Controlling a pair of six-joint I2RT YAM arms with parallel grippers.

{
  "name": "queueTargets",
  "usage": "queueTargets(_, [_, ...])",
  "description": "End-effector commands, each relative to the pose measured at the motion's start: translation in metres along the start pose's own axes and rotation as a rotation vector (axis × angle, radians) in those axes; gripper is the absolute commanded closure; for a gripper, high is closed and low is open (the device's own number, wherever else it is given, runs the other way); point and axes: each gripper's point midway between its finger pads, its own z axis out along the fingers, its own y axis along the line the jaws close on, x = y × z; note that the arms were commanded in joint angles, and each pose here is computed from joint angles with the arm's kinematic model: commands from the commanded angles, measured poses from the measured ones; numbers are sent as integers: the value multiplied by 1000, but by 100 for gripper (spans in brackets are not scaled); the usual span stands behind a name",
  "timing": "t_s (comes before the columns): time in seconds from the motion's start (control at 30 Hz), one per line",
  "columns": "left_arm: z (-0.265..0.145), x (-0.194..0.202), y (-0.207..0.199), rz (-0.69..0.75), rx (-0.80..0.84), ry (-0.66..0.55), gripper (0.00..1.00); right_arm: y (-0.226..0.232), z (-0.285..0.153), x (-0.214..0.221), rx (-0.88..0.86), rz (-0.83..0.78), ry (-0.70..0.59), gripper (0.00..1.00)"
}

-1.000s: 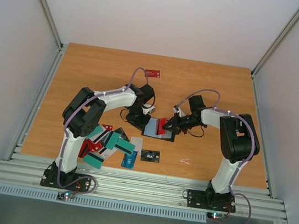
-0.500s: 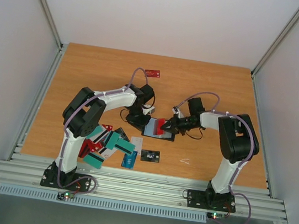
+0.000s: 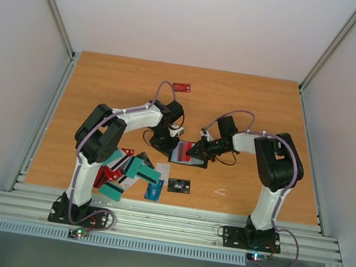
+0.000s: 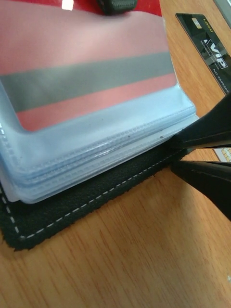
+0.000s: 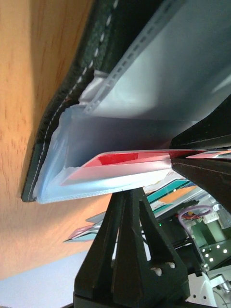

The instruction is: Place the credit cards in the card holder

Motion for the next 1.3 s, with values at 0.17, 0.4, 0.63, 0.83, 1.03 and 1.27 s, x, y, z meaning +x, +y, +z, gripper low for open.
queueTargets(0.17, [9,2,-4,2,27,25,89,0,2,14,49,73,53,83])
queueTargets(0.4, [10,5,-3,-2,26,28,89,6,-9,14,129,41,71,67])
queueTargets(0.63, [8,5,-2,-1,16,17,89,13,-7,16,215,-3,104,61])
queueTargets(0.83, [11,6,-1,-4,24,3,89,-6,-9,17,337,46,112,55])
queueTargets(1.03, [12,6,-2,-3,34,-2,89,-10,-7,15,365,69,109,54])
queueTargets(1.27, [11,5,-4,7,41,-6,89,0,4,7,397,39,123,53])
